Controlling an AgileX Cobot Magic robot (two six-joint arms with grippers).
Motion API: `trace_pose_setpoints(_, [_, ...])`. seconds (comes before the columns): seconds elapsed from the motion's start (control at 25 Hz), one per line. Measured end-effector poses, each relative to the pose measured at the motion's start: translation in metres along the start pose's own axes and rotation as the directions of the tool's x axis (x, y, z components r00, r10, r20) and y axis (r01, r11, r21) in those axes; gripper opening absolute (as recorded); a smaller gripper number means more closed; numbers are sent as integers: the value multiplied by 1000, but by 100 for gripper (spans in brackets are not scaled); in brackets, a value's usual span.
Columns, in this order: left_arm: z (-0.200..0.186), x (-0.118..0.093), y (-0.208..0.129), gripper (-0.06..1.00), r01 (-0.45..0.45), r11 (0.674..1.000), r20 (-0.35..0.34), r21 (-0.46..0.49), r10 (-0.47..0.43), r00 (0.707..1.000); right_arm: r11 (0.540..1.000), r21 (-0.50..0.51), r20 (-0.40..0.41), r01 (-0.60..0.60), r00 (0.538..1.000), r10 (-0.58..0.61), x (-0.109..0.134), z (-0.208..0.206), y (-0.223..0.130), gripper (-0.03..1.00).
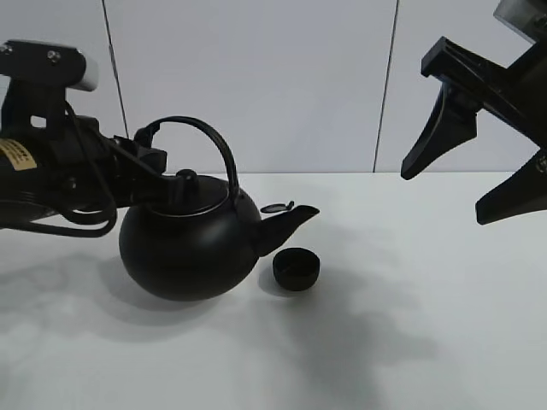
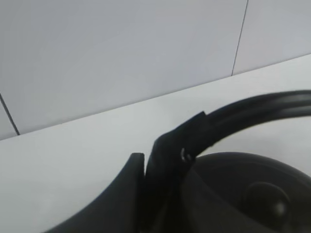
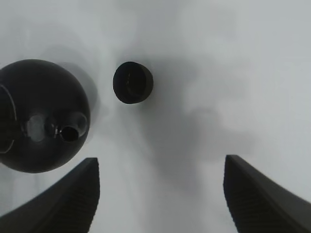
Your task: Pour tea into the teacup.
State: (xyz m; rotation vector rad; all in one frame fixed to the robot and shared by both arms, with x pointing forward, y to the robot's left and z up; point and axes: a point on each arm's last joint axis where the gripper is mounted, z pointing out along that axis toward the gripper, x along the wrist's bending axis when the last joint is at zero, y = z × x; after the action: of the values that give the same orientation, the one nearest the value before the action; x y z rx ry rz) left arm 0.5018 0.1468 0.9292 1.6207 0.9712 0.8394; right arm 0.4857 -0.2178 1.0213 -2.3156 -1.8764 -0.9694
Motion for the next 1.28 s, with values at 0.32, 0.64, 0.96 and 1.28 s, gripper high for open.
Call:
trace_pose_setpoints(0.32, [25,-4,6,11,-12,1000,7,-2,12,1000,1000,2,7,10,1000,-10,-1,0,0,49])
trace_pose_setpoints(0.64, [30,-5,9,11,-111,994,18,22,111,994,1000,1,9,13,1000,-13,-1,0,0,49])
trace_pose_setpoints(0.96, [30,-4,9,11,-142,989,10,28,142,990,1000,1,9,13,1000,-13,-1,0,0,49])
trace_pose_setpoints(1.28, [30,2,8,11,-131,990,-57,49,134,989,1000,1,9,13,1000,-13,-1,0,0,49])
